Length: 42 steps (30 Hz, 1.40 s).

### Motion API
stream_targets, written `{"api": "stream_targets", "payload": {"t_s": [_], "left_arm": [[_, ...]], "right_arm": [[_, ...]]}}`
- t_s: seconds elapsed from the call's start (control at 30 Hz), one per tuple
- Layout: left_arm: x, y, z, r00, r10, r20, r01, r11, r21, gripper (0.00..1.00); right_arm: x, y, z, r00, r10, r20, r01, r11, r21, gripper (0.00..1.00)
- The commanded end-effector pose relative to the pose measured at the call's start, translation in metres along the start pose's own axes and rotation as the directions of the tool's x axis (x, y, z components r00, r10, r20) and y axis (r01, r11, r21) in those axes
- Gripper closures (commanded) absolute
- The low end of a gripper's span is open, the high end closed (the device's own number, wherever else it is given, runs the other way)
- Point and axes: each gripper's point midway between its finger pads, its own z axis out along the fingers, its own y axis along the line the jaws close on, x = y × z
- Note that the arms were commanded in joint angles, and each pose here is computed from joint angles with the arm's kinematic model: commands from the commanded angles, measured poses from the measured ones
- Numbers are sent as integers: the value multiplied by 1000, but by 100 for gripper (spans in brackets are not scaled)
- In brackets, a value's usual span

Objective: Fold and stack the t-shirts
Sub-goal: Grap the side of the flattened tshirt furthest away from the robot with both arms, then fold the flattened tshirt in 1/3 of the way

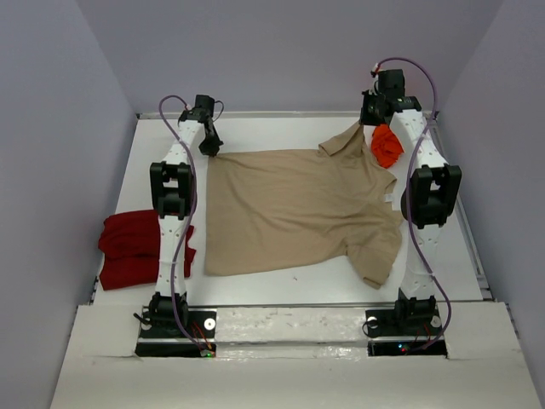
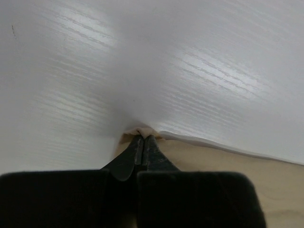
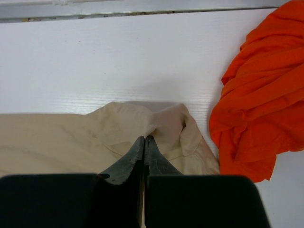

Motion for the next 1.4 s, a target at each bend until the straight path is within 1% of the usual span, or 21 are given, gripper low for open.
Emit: {"api": "stream_targets", "payload": {"t_s": [0.0,0.17,0.23,0.27,0.3,0.33,0.37,0.43,0.53,0.57,0.63,0.67,0.7,0.77,0.9,0.93,1.03,1.1,1.27,1.3,1.37], "left_arm": [[-16,-5,-38,998,19,67,-19,1000,-6,100],[-17,-8,-65,996,27,89,-26,1000,-6,100],[-11,-7,-71,997,28,73,-28,1000,-6,100],[-13,-10,-81,996,30,87,-30,1000,0,100],[-8,-7,-83,996,35,78,-34,999,-7,100],[-7,-8,-87,996,37,80,-36,999,-5,100],[-11,-9,-100,994,36,99,-37,999,4,100],[-5,-8,-110,994,39,99,-40,999,10,100],[9,-4,-114,997,45,67,-46,999,7,100],[11,-4,-120,997,43,65,-44,999,11,100],[23,-2,-121,998,54,42,-54,999,8,100],[21,-2,-131,997,51,62,-52,999,14,100],[27,-1,-129,997,53,58,-54,998,15,100],[30,-5,-140,996,59,73,-61,998,34,100],[51,-7,-147,995,89,46,-91,995,34,100],[53,-9,-155,993,99,62,-101,994,34,100],[65,-10,-158,993,107,51,-109,993,46,100],[73,-12,-166,992,115,52,-118,991,58,100],[80,-6,-190,991,102,87,-108,991,72,100],[86,0,-191,991,104,79,-109,992,58,100],[89,6,-195,991,99,88,-104,993,48,100]], "right_arm": [[4,-2,4,1000,1,-1,-1,1000,14,100],[-3,-7,-5,1000,15,23,-16,999,52,100],[-9,-7,-14,999,22,40,-24,998,59,100],[-10,-13,-18,998,35,48,-39,995,97,100],[-11,-13,-25,998,37,55,-43,994,100,100],[-6,-14,-23,998,43,44,-47,993,104,100],[-12,-13,-33,997,54,62,-60,992,109,100],[-11,-14,-46,996,62,69,-70,991,117,100],[-10,-18,-61,994,78,83,-89,985,147,100],[-3,-21,-63,994,87,71,-98,982,163,100],[-4,-18,-79,991,98,91,-113,978,175,100],[-4,-20,-84,990,104,98,-120,976,184,100],[2,-16,-91,990,106,92,-121,975,185,100],[10,-16,-95,990,114,82,-129,970,208,100],[19,-15,-111,989,130,77,-144,964,222,100],[23,-10,-116,989,129,73,-142,966,215,100],[33,-13,-127,987,148,68,-159,960,229,100],[34,-4,-139,985,155,77,-168,966,197,100],[53,-1,-157,984,164,73,-176,963,203,100],[50,-4,-167,980,173,102,-191,958,214,100],[55,-1,-174,977,182,109,-202,957,208,100]]}}
